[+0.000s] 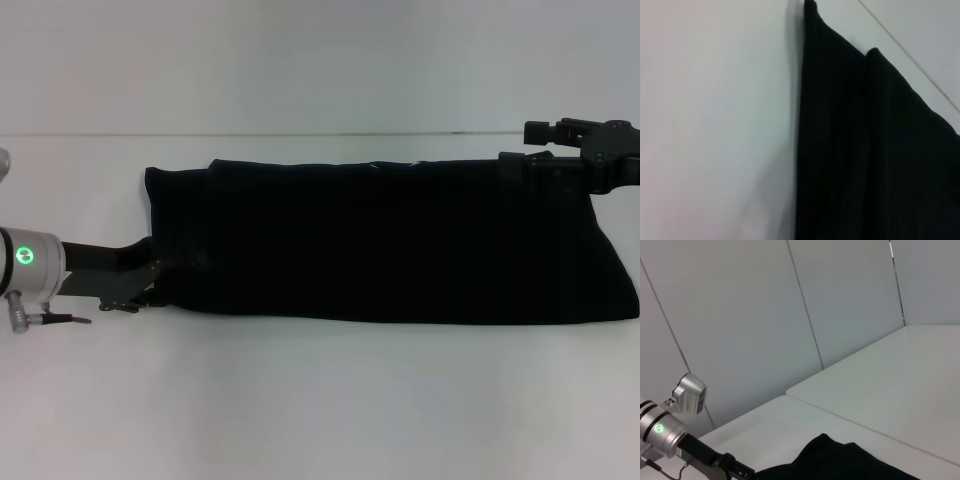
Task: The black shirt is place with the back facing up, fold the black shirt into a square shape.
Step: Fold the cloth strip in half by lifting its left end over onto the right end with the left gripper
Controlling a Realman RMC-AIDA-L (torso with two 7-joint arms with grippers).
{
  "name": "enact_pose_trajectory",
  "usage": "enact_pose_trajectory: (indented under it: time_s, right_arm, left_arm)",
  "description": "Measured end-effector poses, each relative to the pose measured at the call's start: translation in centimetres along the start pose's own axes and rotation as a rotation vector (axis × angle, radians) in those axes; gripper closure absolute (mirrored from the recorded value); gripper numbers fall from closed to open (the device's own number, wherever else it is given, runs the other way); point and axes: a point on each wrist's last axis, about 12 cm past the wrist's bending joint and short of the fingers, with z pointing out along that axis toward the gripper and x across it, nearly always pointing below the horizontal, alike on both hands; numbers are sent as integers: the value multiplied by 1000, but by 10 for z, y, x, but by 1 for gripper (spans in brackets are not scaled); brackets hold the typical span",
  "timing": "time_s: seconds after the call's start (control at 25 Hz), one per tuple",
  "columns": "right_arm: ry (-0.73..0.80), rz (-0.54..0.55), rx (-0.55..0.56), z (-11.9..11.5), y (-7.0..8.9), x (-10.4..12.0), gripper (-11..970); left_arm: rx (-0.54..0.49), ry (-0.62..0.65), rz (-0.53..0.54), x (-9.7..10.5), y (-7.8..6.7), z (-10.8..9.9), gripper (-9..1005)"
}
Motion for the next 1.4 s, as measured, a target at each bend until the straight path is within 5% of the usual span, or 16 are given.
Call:
enact_pose_trajectory:
  time_s: [0.32, 0.72, 1.4]
  right_arm:
    - [-2, -14, 8, -1, -1, -3, 33]
    - [0, -18, 8, -1, 0, -5, 32]
    - [-12, -4, 1, 7, 3, -1, 32]
  left_arm:
    - [4, 6, 43, 1, 1, -1, 153]
    - [0, 8, 64, 2, 4, -2, 601]
    - [-13, -11, 164, 3, 15, -11, 973]
